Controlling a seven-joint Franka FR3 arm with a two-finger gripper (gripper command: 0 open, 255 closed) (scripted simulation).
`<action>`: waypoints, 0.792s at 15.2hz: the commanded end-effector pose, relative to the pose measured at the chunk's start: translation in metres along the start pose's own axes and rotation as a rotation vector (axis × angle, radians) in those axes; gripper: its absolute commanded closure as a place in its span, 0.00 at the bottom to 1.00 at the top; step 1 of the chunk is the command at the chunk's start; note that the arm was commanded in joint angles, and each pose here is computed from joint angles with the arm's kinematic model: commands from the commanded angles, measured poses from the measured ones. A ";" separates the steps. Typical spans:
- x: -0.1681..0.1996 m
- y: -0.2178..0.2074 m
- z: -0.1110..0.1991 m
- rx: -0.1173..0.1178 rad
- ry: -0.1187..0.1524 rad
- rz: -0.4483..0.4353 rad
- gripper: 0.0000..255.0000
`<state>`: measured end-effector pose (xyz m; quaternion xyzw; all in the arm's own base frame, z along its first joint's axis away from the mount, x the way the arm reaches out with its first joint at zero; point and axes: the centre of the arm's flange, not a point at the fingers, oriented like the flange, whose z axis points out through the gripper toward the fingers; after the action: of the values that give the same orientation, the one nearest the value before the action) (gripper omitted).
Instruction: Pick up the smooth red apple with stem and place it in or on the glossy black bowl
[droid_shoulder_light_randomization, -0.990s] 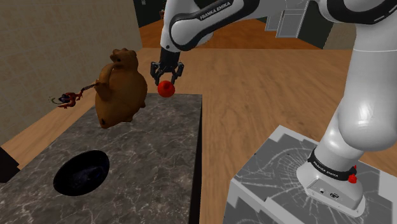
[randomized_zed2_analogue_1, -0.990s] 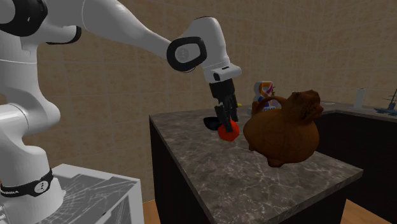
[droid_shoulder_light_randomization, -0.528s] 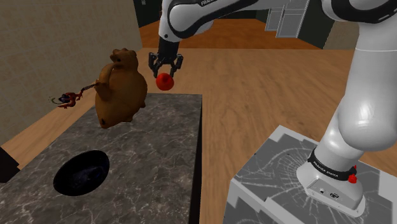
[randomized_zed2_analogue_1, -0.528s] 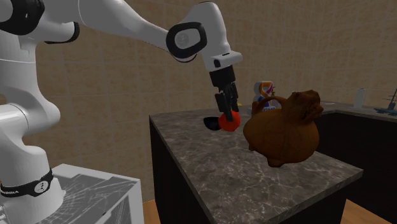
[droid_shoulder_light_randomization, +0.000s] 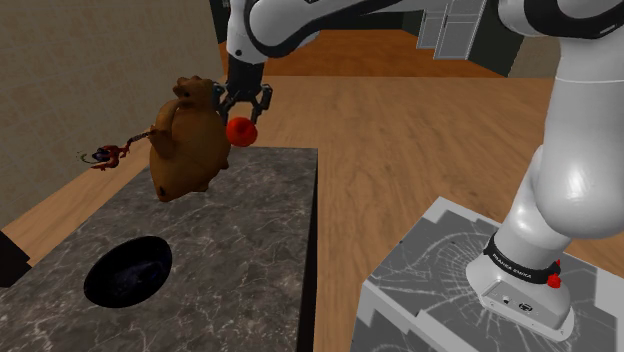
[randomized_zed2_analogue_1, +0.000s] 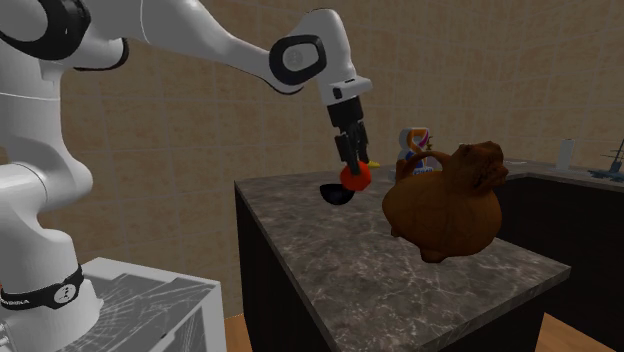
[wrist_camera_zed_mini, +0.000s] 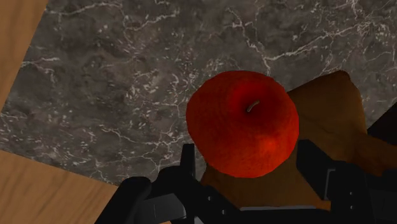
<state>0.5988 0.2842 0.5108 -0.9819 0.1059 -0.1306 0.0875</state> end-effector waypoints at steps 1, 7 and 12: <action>-0.014 -0.019 -0.001 0.000 0.000 0.002 1.00; -0.053 -0.088 0.000 0.000 0.000 0.002 1.00; -0.086 -0.145 0.000 0.000 0.000 0.002 1.00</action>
<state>0.5509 0.4300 0.5188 -0.9818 0.1061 -0.1306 0.0877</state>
